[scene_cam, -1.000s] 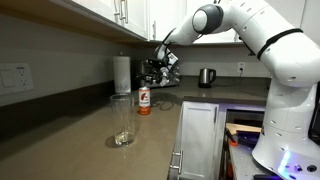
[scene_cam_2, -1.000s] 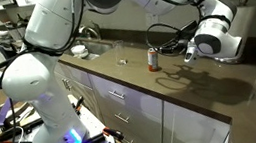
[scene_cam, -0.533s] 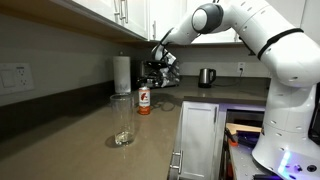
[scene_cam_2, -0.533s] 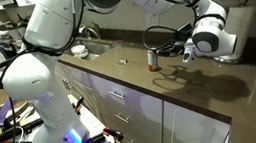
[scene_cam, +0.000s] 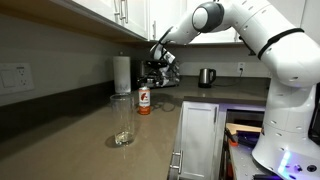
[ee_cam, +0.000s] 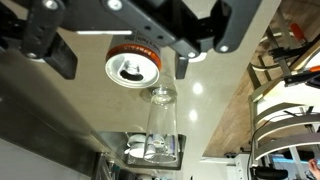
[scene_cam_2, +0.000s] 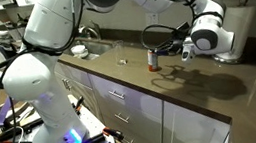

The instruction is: Pour the juice in the can into the glass.

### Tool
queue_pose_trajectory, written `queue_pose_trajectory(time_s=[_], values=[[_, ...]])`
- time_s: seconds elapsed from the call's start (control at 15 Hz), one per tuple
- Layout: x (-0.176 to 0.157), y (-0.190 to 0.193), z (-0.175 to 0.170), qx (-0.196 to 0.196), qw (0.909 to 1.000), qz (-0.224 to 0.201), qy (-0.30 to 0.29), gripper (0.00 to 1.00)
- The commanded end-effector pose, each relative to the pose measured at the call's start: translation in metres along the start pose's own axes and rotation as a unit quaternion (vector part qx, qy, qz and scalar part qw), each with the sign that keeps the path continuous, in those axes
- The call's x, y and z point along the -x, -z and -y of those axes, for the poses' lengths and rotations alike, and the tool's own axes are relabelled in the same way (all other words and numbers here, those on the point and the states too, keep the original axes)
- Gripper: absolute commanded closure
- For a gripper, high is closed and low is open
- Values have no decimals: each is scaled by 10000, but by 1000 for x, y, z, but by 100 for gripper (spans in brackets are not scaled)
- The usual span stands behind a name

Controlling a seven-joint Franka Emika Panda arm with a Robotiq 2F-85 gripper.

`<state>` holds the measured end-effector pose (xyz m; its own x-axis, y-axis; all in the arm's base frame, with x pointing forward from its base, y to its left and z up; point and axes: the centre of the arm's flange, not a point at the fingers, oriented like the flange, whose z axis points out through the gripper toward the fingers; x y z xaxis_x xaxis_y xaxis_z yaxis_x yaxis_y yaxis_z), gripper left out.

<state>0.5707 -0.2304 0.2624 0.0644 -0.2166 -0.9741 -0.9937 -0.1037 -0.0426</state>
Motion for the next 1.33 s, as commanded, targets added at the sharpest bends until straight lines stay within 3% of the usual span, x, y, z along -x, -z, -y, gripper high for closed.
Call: queue_pose_trajectory(time_s=[0.0, 0.53, 1.27], values=[[12, -12, 0, 103, 9998, -79, 139, 0], [11, -35, 8, 195, 9995, 94, 231, 0], [-1, -36, 11, 249, 9994, 183, 136, 0]])
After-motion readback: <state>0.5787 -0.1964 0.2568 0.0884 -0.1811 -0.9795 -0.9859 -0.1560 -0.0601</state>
